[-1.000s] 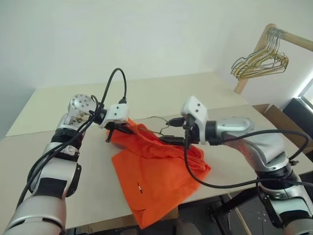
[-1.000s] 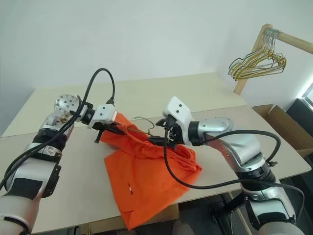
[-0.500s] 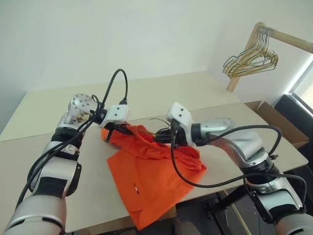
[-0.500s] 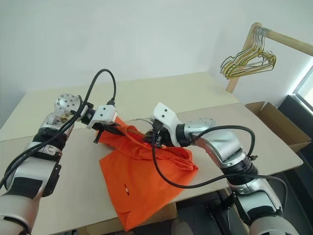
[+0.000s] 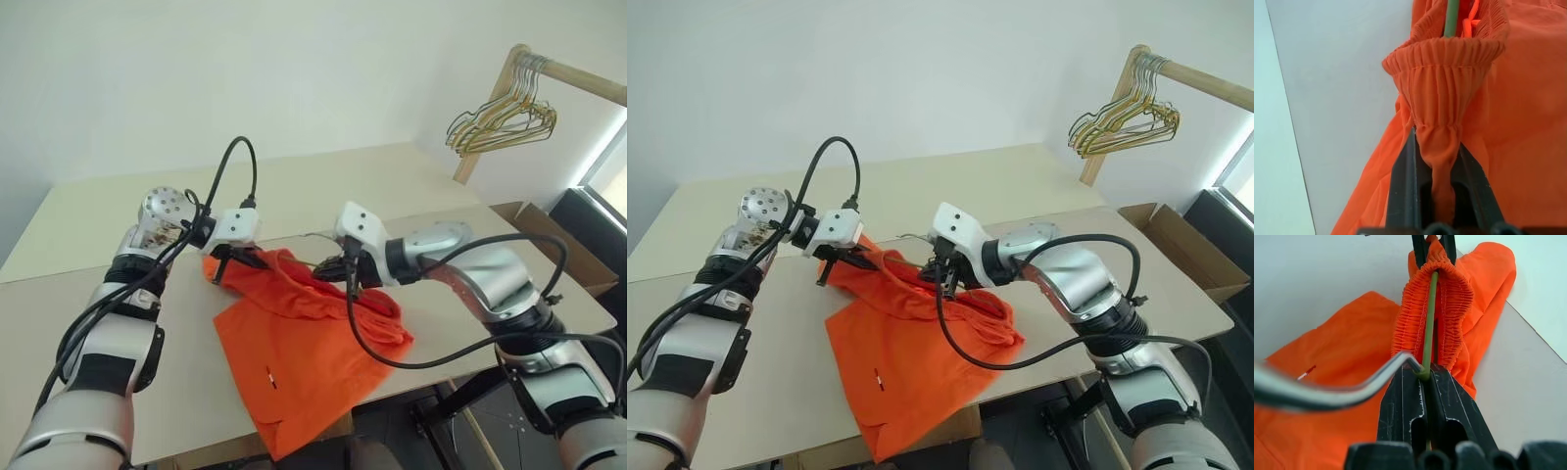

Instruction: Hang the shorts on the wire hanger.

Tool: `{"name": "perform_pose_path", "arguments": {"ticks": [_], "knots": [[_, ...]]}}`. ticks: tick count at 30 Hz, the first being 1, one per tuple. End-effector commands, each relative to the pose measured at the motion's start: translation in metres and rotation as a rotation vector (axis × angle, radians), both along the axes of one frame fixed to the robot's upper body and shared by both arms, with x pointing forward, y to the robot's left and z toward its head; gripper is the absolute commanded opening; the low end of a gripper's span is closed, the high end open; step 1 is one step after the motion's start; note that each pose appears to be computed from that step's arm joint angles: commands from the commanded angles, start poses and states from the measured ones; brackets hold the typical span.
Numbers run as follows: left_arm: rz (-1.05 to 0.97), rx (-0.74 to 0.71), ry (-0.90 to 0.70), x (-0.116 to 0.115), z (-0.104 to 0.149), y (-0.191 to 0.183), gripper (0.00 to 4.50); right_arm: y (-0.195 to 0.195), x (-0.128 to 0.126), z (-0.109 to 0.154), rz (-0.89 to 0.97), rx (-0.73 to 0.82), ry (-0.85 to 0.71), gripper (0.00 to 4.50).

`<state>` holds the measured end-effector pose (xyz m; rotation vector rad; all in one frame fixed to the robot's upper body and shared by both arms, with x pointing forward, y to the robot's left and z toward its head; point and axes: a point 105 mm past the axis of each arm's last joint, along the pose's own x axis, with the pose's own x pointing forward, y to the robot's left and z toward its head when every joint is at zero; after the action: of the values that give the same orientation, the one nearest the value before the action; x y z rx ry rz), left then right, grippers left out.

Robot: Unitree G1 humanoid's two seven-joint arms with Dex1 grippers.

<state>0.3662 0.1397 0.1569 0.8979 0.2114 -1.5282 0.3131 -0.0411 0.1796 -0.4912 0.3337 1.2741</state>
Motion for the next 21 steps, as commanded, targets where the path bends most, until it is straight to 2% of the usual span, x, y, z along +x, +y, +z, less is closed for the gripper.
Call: {"name": "perform_pose_path", "arguments": {"ticks": [1,2,5,15,21], "knots": [[0.013,-0.046,-0.055,0.004,0.02,0.0,0.0,-0.011,0.009,0.011,-0.017,-0.029,-0.052,0.02],[0.018,-0.053,-0.054,0.005,0.021,0.0,0.46,-0.011,0.009,0.011,-0.015,-0.033,-0.053,0.0],[0.016,-0.064,-0.041,0.003,0.023,0.001,1.23,-0.012,0.007,0.006,-0.003,-0.039,-0.042,0.0],[0.033,-0.062,-0.04,0.002,0.027,0.008,4.47,-0.013,0.003,-0.003,-0.001,-0.04,-0.032,0.0],[0.08,0.017,-0.086,0.007,0.02,0.02,4.47,-0.012,0.001,-0.001,0.005,-0.031,-0.039,0.0]]}}
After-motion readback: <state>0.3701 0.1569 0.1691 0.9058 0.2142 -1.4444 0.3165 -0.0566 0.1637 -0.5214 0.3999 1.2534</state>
